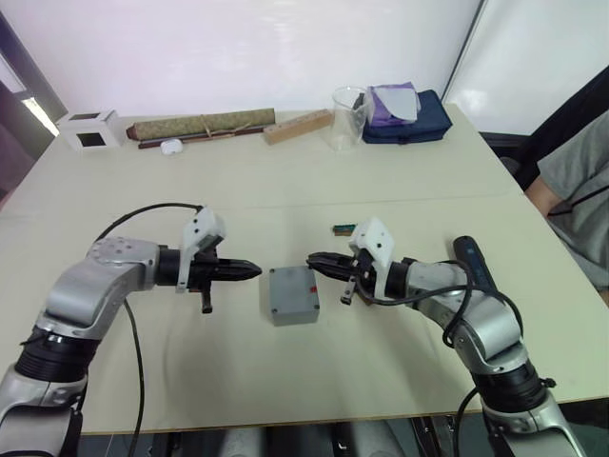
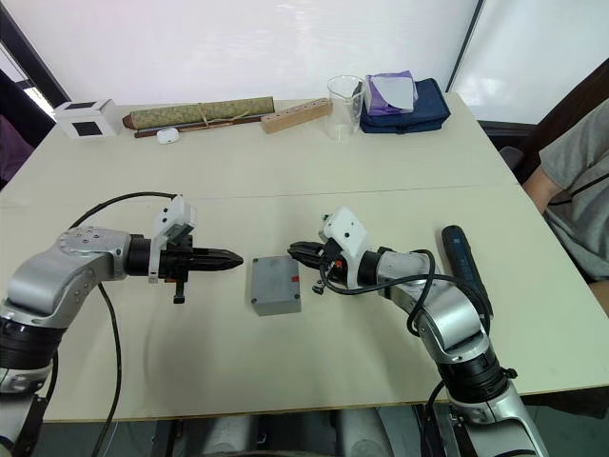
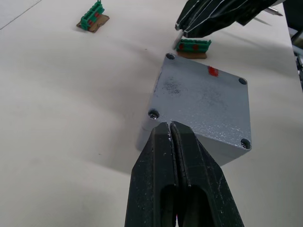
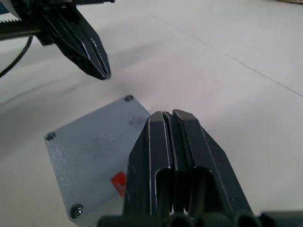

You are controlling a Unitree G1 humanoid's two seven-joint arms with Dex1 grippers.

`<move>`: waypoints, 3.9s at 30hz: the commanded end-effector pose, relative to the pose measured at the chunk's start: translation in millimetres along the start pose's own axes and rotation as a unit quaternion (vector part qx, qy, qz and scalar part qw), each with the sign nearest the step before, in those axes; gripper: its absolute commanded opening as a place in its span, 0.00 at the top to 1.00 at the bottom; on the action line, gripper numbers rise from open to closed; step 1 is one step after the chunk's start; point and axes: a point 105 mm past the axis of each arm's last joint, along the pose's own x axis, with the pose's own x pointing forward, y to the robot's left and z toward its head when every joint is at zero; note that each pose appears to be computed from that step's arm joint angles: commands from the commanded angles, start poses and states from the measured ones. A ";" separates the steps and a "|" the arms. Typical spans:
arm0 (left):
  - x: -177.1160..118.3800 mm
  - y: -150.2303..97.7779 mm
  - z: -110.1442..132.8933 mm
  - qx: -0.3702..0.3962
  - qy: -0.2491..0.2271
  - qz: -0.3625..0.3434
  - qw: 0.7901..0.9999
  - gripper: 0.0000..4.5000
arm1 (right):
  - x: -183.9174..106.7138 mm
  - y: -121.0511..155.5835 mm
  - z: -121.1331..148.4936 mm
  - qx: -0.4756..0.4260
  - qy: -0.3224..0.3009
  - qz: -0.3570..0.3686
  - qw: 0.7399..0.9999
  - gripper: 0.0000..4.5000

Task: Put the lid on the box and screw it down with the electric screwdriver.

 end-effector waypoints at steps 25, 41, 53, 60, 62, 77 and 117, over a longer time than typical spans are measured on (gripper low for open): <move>5.3 -3.4 11.0 0.026 0.000 -0.004 1.000 1.00 | 1.1 -4.0 1.2 -0.017 -0.002 -0.009 1.000 0.98; 6.9 -3.6 11.1 0.030 0.000 -0.005 1.000 1.00 | -0.1 -5.1 -7.3 -0.015 0.012 -0.012 1.000 0.98; 9.9 -1.1 16.5 0.029 -0.016 -0.006 0.999 1.00 | -5.6 -16.7 -3.5 -0.019 0.013 -0.030 0.999 0.45; 15.5 -8.1 54.6 0.039 -0.084 -0.033 0.995 1.00 | -42.9 -44.9 20.1 0.029 0.002 -0.093 0.995 0.45; 18.3 -13.9 65.5 0.057 -0.092 -0.051 0.993 1.00 | -64.6 -60.5 23.1 0.047 0.026 -0.134 0.990 0.45; 58.8 -58.0 84.5 0.140 -0.119 -0.203 0.962 1.00 | -218.3 -82.9 -18.4 0.240 0.394 -0.274 0.844 0.01; 54.0 -44.9 62.6 0.123 -0.105 -0.115 0.980 1.00 | -178.8 -110.2 -65.3 0.302 0.453 -0.195 0.816 0.52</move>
